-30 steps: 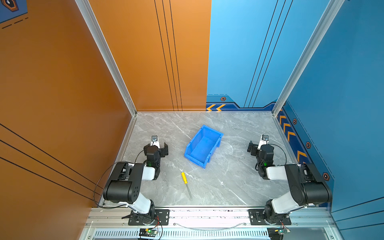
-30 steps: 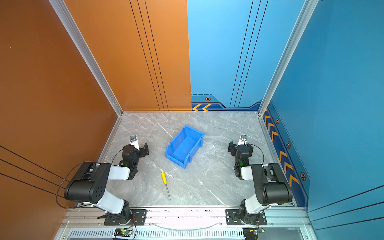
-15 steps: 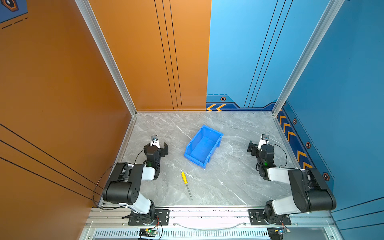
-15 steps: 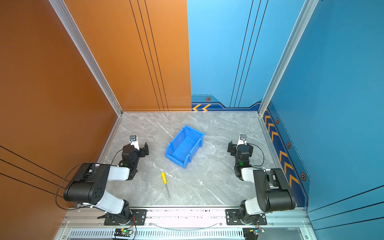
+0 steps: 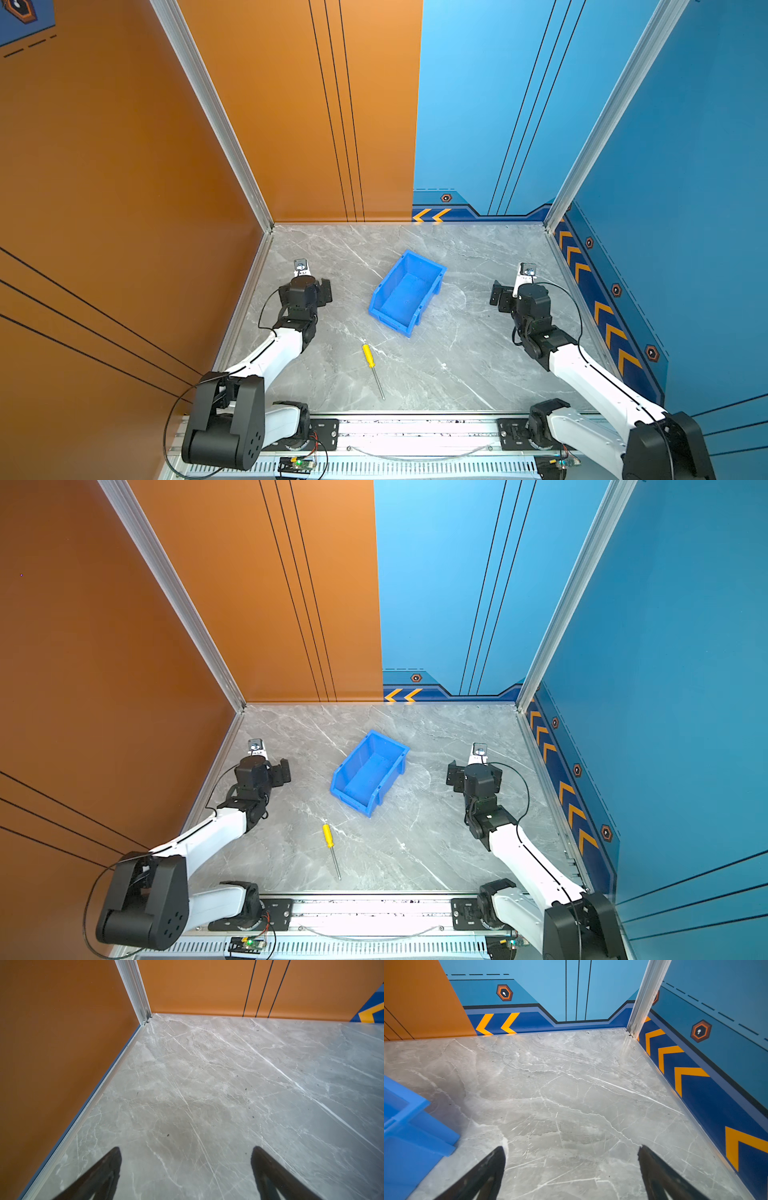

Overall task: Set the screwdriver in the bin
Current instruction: 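Move the left gripper toward the yellow screwdriver while the right arm advances toward the bin, then lower the left gripper and close it on the yellow screwdriver handle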

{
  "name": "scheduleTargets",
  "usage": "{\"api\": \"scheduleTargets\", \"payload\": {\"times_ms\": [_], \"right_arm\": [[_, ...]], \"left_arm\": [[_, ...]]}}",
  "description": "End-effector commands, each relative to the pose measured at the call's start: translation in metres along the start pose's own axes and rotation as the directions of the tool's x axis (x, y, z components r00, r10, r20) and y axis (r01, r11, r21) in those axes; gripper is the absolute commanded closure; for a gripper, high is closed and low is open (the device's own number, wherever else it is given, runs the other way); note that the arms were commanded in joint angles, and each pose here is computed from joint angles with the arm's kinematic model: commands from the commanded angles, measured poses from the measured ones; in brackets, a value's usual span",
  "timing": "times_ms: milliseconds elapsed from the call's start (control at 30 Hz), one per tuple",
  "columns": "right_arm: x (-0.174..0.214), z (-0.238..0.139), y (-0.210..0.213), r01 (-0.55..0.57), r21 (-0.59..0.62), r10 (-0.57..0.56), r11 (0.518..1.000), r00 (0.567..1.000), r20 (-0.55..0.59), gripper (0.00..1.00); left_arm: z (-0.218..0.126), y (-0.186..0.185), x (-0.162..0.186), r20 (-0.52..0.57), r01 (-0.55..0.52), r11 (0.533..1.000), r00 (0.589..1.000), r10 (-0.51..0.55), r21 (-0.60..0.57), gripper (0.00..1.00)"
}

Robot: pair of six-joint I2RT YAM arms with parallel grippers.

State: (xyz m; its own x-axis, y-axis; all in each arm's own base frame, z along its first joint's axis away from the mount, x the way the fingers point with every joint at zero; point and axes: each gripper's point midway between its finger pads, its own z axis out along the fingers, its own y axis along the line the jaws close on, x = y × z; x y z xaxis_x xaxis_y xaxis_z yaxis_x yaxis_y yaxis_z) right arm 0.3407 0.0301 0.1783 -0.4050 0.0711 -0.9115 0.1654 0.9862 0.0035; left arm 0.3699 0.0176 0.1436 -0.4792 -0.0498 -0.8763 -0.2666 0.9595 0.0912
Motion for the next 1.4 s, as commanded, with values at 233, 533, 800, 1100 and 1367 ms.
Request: {"api": "scheduleTargets", "payload": {"times_ms": [233,533,800,1100,1367], "right_arm": [[0.053,-0.037,0.042,-0.05,0.0,0.047,0.999,0.932,-0.36,0.0],[0.036,-0.071,0.135,0.034,-0.4,-0.151,0.916,0.953,-0.264,0.0],[0.029,-0.112,0.175,0.116,-0.615,-0.234,0.78,0.965,-0.114,0.0],[0.023,-0.131,0.178,0.193,-0.643,-0.29,0.741,0.956,-0.046,0.0],[0.018,-0.132,0.16,0.203,-0.578,-0.291,0.79,0.955,-0.062,0.0]], "left_arm": [[-0.075,-0.052,0.021,-0.2,-0.092,0.985,0.972,0.12,0.143,0.02],[-0.12,-0.103,0.057,-0.431,0.1,0.971,0.902,0.003,0.217,0.02],[-0.144,-0.127,0.098,-0.527,0.111,0.975,0.85,0.006,0.19,0.01],[-0.139,-0.13,0.139,-0.618,0.085,0.988,0.786,0.015,0.131,0.08],[-0.133,-0.132,0.168,-0.675,0.035,0.994,0.737,0.046,0.106,0.2]]}}
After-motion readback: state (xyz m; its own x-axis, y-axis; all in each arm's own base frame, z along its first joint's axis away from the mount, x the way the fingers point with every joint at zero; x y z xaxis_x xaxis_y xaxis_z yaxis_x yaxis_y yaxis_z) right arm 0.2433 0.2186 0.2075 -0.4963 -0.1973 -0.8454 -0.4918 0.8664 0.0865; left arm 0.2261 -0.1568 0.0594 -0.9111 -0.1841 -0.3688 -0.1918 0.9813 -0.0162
